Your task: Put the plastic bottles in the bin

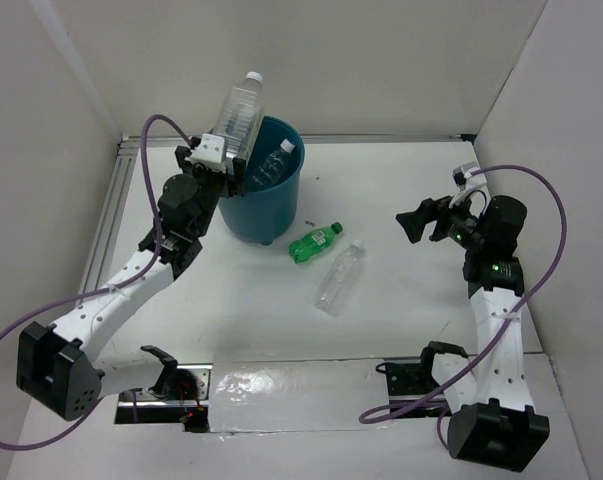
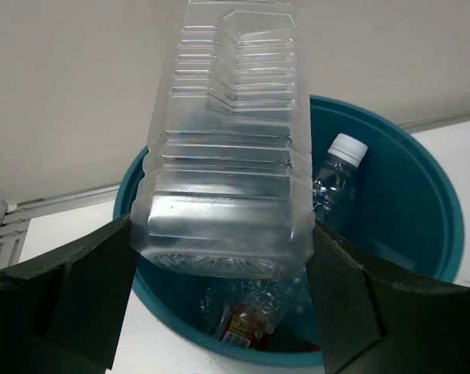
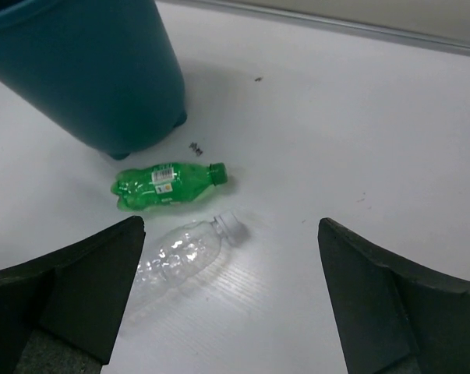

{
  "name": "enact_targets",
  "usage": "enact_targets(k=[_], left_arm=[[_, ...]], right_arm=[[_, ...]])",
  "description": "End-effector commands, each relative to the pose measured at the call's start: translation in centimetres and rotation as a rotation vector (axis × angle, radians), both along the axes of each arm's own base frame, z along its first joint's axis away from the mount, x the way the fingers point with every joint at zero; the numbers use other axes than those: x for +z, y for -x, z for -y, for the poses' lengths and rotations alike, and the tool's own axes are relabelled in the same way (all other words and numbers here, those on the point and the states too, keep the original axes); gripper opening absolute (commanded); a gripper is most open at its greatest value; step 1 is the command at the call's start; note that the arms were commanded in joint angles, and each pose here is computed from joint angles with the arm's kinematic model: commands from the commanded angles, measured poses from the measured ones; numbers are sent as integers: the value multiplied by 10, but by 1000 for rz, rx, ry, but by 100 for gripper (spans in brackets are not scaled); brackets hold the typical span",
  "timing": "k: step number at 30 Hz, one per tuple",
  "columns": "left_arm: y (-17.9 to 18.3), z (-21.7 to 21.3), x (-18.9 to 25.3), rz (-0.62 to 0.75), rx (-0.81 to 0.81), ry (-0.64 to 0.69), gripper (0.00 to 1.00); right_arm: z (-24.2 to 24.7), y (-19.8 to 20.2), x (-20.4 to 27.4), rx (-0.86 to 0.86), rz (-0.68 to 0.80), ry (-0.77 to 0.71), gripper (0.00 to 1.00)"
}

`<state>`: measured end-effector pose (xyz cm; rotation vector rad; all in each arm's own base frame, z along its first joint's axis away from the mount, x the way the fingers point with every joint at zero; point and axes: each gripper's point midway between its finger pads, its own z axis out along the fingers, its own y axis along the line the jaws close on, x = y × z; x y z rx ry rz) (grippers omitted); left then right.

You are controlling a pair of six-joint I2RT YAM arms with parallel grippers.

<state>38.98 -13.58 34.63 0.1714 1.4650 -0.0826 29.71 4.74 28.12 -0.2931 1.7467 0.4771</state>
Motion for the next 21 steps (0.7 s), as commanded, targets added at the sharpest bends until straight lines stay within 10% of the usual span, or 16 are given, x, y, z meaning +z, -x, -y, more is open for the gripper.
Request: enact_targets(k=[1,5,8,21], left_arm=[[-15,5,25,59,-36,46,0],[-27,4,3,2,-28,40,30],[-27,3,-3,-21,-19,43,99],[0,9,41,7,-79,16,100]], right_arm=[[-7,6,-12,84,-19,46,99],[-8,7,-16,111,-16,65,99],[-13,8,-23,161,-30,74,99],[-48,8,-69,587,9,215,96]])
